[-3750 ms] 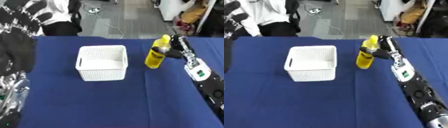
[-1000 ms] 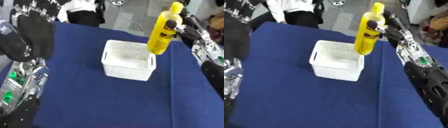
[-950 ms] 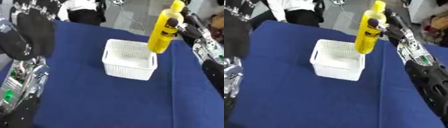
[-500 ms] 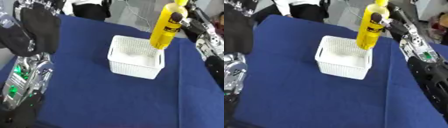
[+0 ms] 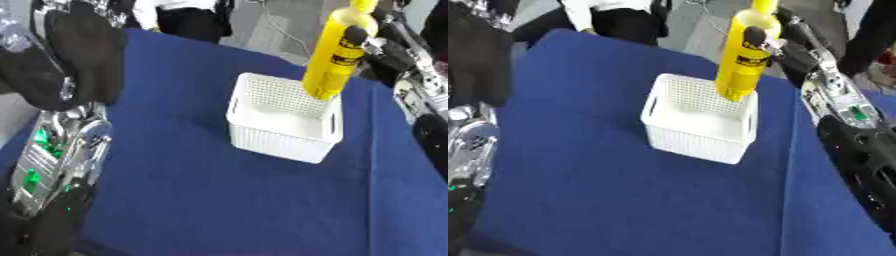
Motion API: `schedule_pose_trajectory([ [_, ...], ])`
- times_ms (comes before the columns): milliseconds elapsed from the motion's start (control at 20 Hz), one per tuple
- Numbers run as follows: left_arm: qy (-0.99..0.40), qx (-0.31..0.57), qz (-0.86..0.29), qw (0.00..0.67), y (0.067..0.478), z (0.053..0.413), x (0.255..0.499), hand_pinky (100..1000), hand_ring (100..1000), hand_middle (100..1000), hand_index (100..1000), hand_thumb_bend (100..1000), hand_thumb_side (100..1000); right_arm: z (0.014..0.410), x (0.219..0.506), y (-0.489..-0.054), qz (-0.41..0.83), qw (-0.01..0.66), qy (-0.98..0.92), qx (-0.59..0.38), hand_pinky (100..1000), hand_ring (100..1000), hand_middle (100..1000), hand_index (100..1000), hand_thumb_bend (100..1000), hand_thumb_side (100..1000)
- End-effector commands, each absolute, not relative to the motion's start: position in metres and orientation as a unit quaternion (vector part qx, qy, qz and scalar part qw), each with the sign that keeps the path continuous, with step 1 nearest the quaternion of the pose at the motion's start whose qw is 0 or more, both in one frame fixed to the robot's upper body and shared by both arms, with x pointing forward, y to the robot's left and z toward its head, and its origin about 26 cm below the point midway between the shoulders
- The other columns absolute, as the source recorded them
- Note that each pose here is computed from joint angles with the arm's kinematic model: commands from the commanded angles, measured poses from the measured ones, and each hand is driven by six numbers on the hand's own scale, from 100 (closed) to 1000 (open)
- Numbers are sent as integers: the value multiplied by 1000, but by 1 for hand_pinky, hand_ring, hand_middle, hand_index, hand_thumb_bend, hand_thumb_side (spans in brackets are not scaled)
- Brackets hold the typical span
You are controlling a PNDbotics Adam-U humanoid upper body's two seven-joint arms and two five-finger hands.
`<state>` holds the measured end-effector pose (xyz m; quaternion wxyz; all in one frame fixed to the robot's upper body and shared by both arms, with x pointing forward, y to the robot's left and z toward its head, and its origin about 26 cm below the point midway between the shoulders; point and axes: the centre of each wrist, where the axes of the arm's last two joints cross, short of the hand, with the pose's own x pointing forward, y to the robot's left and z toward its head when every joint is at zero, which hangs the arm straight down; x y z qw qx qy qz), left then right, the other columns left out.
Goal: Pick up objects on the table and place them in the box.
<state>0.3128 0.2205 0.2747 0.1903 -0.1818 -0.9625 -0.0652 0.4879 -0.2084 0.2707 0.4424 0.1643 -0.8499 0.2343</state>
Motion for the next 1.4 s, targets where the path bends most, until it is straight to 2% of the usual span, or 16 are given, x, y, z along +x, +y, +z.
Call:
schedule_pose_trajectory([
  [50,-964,-188,-69,173,218,283,310,796,812,844,829,302,1000,291,485,-210,236,418,-862,163,100,100,169,635,832,330],
  [850,-964,-194,-68,167,216,286,310,796,812,843,828,302,1000,268,488,-219,221,430,-861,155,100,100,171,647,833,324],
  [900,-964,-194,-69,168,216,286,310,796,812,843,827,302,1000,267,488,-218,220,431,-861,157,100,150,206,669,779,330],
  [950,-964,-194,-69,168,216,286,310,796,812,843,827,302,1000,266,488,-220,220,431,-860,160,100,142,201,667,786,330],
  [1000,-964,-194,-69,168,216,286,310,796,812,843,827,302,1000,265,487,-221,221,431,-860,163,100,308,308,756,797,348],
  [1050,-964,-193,-69,167,216,286,310,796,812,843,827,302,1000,264,486,-223,226,431,-857,168,100,289,294,741,792,346],
  [1100,-964,-193,-70,167,216,286,310,796,812,843,827,302,1000,264,486,-224,233,432,-854,171,186,457,460,903,869,426],
  [1150,-964,-193,-70,168,216,286,310,796,812,843,827,302,1000,264,484,-224,259,433,-846,171,220,480,482,924,880,453],
  [1200,-964,-193,-71,168,216,286,310,796,812,843,827,302,1000,264,483,-224,287,434,-837,170,513,651,631,1000,889,695],
  [1250,-964,-193,-70,168,216,286,310,796,812,843,827,302,1000,264,483,-224,313,435,-827,171,513,651,631,1000,889,695],
  [1300,-964,-192,-70,168,216,286,310,796,812,843,827,302,1000,264,482,-225,329,435,-820,173,578,695,665,1000,867,792],
  [1400,-964,-191,-70,168,217,286,310,796,812,843,827,302,1000,264,482,-227,344,435,-813,177,596,702,672,1000,870,809],
])
